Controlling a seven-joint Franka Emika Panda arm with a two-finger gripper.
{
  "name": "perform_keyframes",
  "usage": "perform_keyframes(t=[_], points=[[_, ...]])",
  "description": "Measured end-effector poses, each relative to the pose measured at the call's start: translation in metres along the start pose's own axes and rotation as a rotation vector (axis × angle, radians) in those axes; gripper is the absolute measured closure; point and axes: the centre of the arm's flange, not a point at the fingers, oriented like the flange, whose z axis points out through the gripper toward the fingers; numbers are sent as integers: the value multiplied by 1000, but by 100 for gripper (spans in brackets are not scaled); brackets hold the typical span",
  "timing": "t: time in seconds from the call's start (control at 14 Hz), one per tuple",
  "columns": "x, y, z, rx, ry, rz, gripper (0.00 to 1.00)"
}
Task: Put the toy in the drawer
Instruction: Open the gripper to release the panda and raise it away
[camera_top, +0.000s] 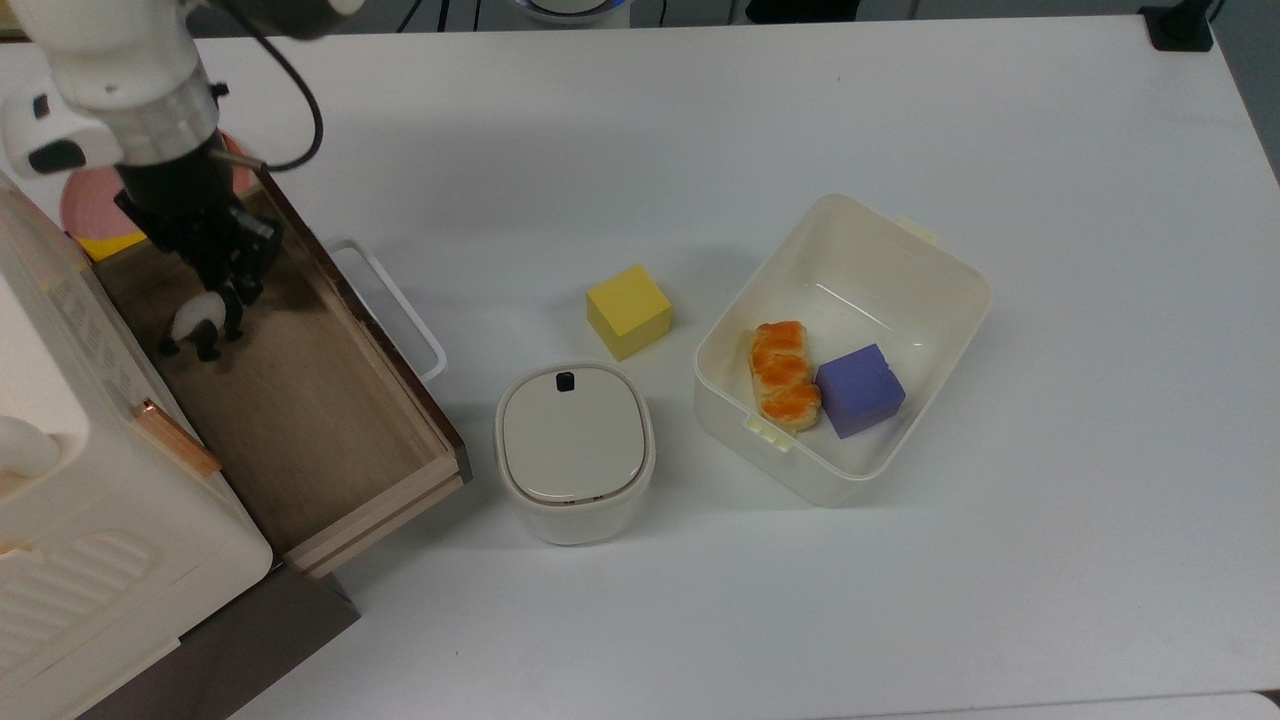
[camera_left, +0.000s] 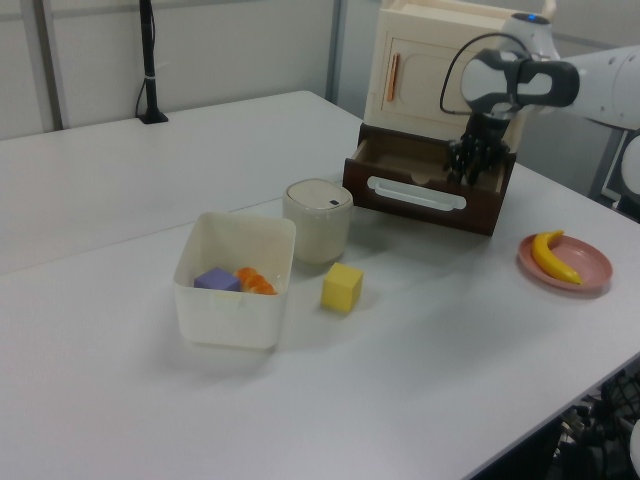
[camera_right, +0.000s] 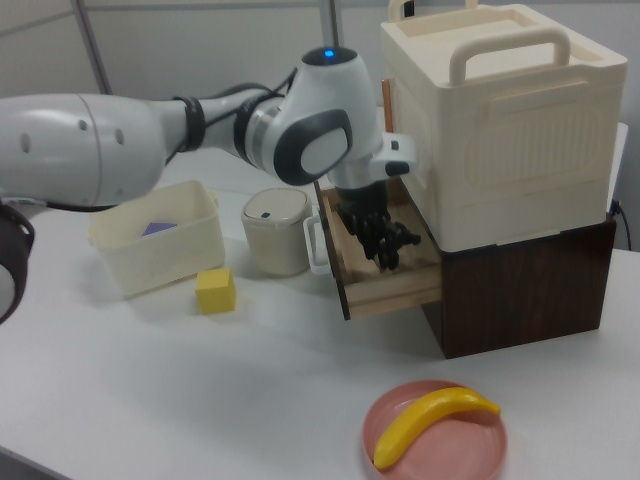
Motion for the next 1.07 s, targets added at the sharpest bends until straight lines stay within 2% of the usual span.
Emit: perform_keyframes(t=[0.21,0.29,0.36,0.43,0.5,0.57,0.64,0.93,1.07], points=[[3,-1,1,1,10,3,65],[3,-3,0,2,11,18,59],[4,-6,-1,4,14,28,51],[5,-18,-7,11,24,27,34],[6,-30,-13,17,31,21,26],[2,-59,-25,27,21,4,7],[-7,-86,-41,33,-7,-12,0],[-56,-163,-91,29,-163,-142,0],[-71,-196,-96,8,-190,-223,0]])
